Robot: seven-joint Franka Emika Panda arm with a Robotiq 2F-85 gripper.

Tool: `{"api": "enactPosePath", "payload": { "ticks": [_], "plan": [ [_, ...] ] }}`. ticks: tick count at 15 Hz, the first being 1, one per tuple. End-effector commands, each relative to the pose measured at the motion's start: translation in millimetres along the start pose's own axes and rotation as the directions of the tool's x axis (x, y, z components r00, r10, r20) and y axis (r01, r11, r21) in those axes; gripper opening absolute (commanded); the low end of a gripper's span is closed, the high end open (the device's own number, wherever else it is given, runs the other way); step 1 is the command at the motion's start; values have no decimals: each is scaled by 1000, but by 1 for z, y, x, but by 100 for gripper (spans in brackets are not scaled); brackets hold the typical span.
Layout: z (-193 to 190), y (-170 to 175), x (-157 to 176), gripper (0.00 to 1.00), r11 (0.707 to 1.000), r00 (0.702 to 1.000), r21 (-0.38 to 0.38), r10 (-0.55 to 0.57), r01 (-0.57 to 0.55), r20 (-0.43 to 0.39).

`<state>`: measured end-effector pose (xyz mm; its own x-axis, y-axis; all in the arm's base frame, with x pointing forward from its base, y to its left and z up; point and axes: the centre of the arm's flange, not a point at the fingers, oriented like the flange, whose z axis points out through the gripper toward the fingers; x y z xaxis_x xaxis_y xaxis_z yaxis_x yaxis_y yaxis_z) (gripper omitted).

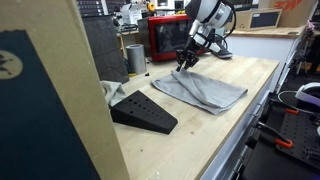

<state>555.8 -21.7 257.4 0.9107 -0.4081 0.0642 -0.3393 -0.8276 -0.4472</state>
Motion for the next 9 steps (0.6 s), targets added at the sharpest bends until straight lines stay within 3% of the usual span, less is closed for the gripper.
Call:
{"api": "enactPosePath", "payload": {
  "ticks": [1, 2, 9],
  "plan": [
    [-10, -8, -3, 5, 999, 999, 23, -41, 41, -11],
    [-11, -11, -5, 0, 998, 999, 22, -51, 52, -13],
    [-9, -61, -15, 1, 990, 991, 56, -129, 130, -23]
  ]
}}
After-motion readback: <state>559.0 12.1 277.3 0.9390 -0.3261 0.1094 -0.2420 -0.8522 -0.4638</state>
